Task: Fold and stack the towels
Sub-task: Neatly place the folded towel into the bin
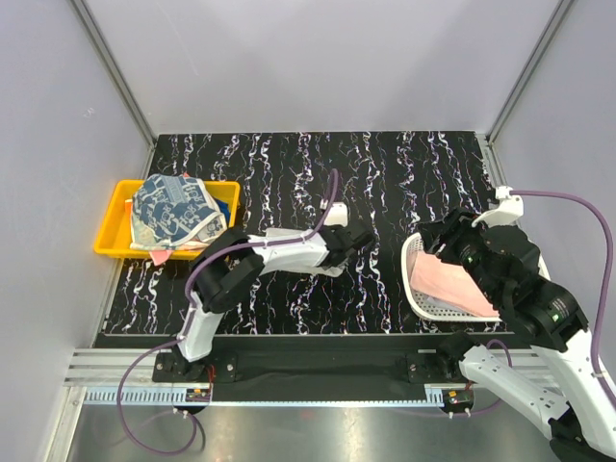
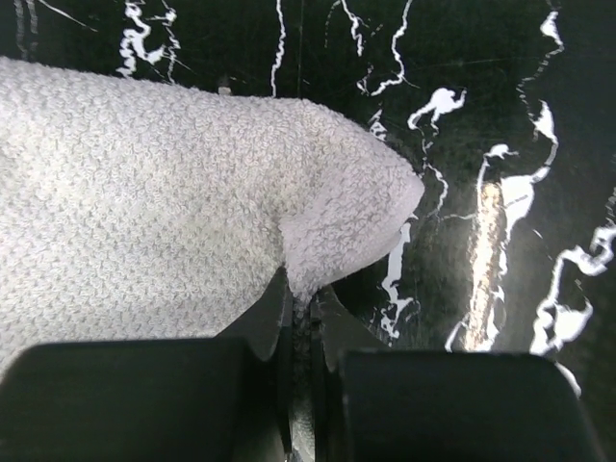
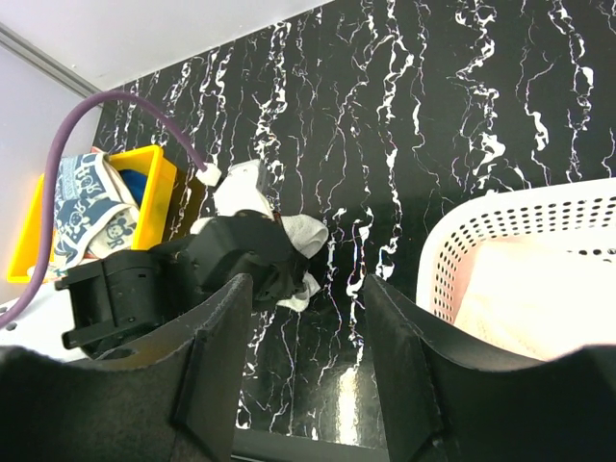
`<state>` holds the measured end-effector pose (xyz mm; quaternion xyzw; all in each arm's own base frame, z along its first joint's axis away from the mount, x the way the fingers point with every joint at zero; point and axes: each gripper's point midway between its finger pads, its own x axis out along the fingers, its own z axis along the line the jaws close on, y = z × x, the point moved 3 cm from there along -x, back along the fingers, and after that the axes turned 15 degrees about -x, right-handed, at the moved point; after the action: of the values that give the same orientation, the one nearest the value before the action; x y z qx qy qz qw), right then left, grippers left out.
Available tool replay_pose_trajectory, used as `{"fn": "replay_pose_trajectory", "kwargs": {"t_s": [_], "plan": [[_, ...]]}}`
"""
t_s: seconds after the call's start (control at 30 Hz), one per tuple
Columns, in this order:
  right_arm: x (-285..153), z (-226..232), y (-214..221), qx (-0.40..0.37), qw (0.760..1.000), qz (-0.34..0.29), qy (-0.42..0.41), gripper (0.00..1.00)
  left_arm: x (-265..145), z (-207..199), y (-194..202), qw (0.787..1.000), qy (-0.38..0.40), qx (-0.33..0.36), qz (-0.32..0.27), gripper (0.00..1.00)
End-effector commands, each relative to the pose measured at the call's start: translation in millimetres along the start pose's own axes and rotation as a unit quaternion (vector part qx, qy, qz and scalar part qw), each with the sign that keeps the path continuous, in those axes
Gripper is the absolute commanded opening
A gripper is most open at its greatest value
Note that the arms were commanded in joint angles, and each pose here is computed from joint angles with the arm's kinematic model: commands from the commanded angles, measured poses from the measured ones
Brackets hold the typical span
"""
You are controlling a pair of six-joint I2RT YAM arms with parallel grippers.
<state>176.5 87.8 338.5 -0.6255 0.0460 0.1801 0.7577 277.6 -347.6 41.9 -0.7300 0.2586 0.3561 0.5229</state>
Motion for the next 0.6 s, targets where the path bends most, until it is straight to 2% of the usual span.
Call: {"fn": "replay_pose_trajectory", "kwargs": {"t_s": [0.0,0.13,0.37,0.57], "plan": [[-13,0,-20,-0.004,1.0,-0.026,-0.006,0.57,-18,-22,43,0.989,0.097,-0.013,0.109,0.0],[-17,-3,-23,-0.007,1.0,-0.029,0.0,0.58,-60,-40,46,0.976,0.17,-0.033,0.133,0.0],[-28,-7,-30,-0.004,0.999,-0.039,0.004,0.58,-135,-97,44,0.942,0.289,-0.075,0.155,0.0],[-37,-11,-37,0.001,0.999,-0.049,0.008,0.58,-160,-150,40,0.926,0.336,-0.064,0.16,0.0]]}}
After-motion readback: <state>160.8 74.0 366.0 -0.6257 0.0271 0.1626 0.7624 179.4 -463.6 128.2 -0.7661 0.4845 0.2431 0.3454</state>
